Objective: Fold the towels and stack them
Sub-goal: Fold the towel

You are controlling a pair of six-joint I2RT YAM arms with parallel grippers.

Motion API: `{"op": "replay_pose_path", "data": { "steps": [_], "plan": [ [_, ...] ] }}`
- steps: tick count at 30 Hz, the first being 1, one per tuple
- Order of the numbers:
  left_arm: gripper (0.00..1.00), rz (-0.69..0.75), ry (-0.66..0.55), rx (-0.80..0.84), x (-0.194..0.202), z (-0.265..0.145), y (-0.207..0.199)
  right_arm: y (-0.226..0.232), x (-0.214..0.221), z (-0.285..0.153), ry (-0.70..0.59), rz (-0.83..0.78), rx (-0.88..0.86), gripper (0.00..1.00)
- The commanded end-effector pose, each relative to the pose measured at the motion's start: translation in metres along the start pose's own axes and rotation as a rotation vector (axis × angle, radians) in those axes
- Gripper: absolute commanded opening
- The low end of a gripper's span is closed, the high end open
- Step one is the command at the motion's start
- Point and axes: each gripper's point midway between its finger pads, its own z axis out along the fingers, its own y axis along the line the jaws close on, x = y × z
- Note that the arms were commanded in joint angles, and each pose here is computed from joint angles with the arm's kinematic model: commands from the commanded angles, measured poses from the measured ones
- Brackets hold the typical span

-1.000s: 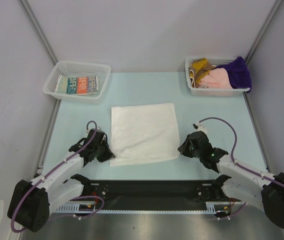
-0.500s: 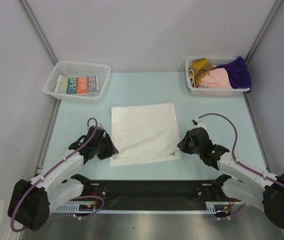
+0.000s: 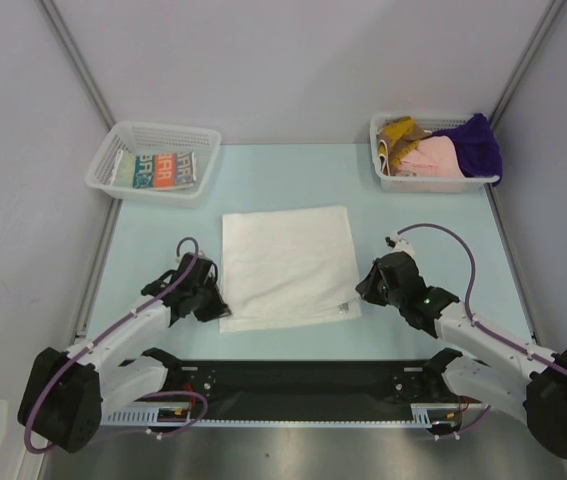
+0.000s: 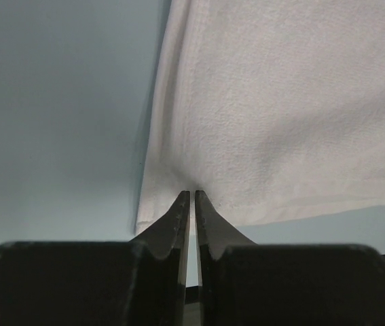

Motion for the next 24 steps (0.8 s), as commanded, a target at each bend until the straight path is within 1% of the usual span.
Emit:
{"op": "replay_pose_path", "data": {
  "steps": [1,3,4,8,9,10,12,13,17,19,22,24],
  "plan": [
    [0.12,0.035,0.013,0.032,-0.003,0.005,-0.014,0.011,-0.018,-0.002,-0.042,-0.007,-0.019,0.03],
    [0.14,0.041,0.007,0.04,-0.009,0.007,-0.02,0.012,-0.019,-0.002,-0.043,-0.009,-0.02,0.03],
    [0.17,0.052,0.008,0.043,-0.01,0.008,-0.023,0.011,-0.021,-0.002,-0.045,-0.006,-0.017,0.03],
    [0.23,0.072,0.005,0.013,-0.016,0.014,-0.022,0.009,-0.023,-0.001,-0.046,-0.009,-0.01,0.03],
    [0.26,0.076,0.008,0.005,-0.017,0.015,-0.022,0.009,-0.023,0.0,-0.046,-0.01,-0.008,0.03],
    [0.34,0.085,0.005,0.0,-0.017,0.016,-0.021,0.009,-0.026,-0.001,-0.051,-0.008,-0.009,0.03],
    [0.39,0.085,0.007,-0.001,-0.017,0.016,-0.02,0.01,-0.031,0.0,-0.057,-0.007,-0.01,0.03],
    [0.43,0.087,0.006,-0.002,-0.017,0.015,-0.02,0.012,-0.036,-0.001,-0.065,-0.004,-0.016,0.03],
    [0.48,0.103,-0.003,0.009,-0.02,0.008,-0.023,0.016,-0.047,0.003,-0.064,-0.011,-0.013,0.03],
    [0.48,0.111,-0.016,0.024,-0.023,0.001,-0.028,0.016,-0.045,0.007,-0.05,-0.018,-0.009,0.03],
    [0.48,0.107,-0.024,0.021,-0.024,-0.007,-0.027,0.016,-0.044,0.011,-0.043,-0.018,-0.01,0.03],
    [0.45,0.092,-0.002,0.017,-0.017,-0.008,-0.024,0.015,-0.044,0.011,-0.045,-0.018,-0.01,0.02]
  ]
}}
